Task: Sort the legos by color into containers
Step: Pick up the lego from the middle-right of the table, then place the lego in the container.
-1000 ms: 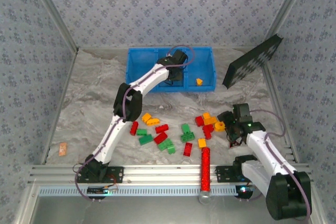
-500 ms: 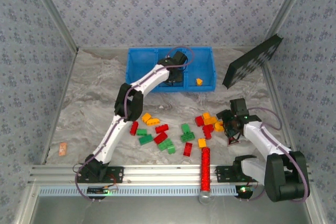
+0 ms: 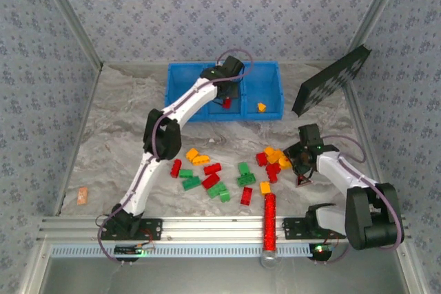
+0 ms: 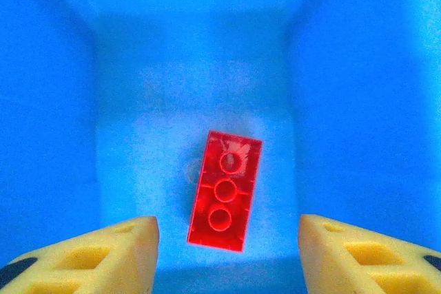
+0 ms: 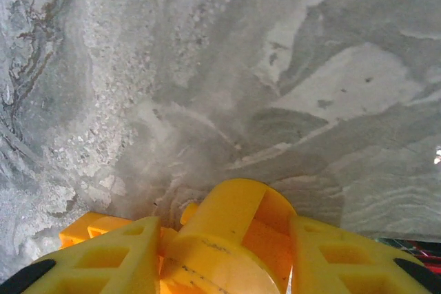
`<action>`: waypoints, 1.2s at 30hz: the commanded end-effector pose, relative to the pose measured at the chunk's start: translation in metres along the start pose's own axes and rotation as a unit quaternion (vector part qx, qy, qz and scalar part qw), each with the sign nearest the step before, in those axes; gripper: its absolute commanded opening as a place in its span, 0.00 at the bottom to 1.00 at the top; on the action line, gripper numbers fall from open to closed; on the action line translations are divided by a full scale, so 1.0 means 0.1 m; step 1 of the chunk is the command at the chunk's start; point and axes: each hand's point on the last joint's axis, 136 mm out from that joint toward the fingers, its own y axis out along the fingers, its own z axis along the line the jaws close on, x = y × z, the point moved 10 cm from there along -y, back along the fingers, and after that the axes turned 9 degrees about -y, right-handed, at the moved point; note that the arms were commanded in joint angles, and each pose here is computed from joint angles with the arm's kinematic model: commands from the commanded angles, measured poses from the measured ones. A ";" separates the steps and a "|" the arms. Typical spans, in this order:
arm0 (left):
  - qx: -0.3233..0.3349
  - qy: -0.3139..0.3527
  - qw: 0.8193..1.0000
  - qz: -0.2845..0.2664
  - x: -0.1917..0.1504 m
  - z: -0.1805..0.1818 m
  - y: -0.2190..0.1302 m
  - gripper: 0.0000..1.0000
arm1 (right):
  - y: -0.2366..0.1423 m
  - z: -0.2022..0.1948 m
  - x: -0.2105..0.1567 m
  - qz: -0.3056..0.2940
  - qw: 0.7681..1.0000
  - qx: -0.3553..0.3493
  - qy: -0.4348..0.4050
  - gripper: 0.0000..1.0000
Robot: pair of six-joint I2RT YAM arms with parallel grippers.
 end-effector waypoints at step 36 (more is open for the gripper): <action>0.101 -0.114 0.984 0.092 -1.63 1.76 -1.86 0.58 | -1.28 1.80 0.63 -0.206 0.875 0.050 -0.435 0.36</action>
